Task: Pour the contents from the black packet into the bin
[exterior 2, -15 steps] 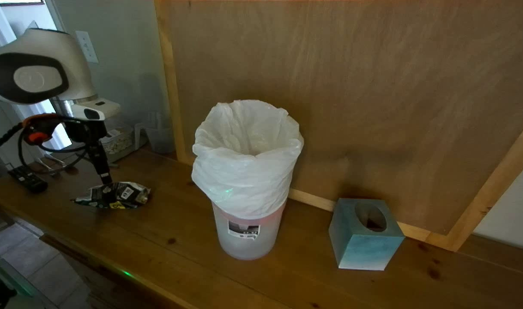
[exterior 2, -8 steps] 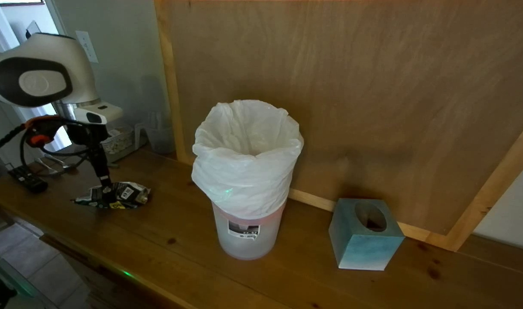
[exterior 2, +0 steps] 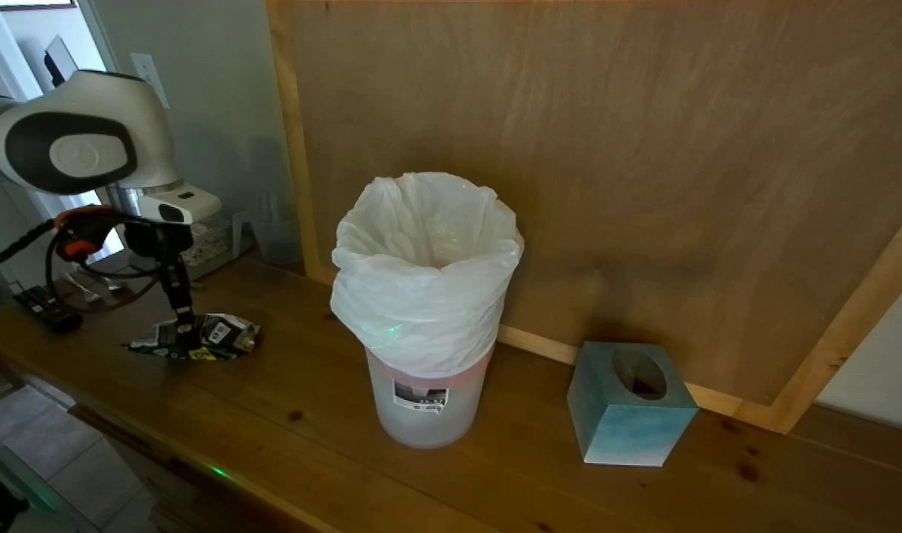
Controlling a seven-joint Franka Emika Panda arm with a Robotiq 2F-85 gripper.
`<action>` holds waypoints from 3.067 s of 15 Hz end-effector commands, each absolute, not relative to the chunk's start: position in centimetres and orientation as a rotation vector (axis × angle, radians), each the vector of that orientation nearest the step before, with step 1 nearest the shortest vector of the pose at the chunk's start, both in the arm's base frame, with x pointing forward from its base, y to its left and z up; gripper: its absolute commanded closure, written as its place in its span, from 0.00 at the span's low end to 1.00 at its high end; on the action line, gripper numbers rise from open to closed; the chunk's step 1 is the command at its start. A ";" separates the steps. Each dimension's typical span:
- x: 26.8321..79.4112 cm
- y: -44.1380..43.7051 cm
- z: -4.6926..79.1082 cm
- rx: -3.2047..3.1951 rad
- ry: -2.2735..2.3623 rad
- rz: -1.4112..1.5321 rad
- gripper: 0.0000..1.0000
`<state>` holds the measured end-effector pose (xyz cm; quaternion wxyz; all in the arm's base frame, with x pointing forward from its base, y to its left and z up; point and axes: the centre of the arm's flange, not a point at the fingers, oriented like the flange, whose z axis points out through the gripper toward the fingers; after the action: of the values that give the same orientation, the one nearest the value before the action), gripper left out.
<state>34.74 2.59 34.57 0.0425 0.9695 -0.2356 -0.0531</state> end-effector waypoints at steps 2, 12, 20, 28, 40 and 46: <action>34.9 2.2 33.3 2.993 -0.748 -0.166 0.88; 35.1 1.8 32.7 2.995 -0.760 -0.180 0.74; 34.4 1.7 33.7 2.998 -0.781 -0.175 1.00; 33.6 1.7 40.9 3.030 -0.788 -0.005 1.00; 32.3 2.3 48.8 3.037 -0.744 0.208 0.99; 32.4 0.7 51.8 3.060 -0.818 0.258 1.00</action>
<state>32.36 2.07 49.08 0.0020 0.9681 -0.2412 0.0686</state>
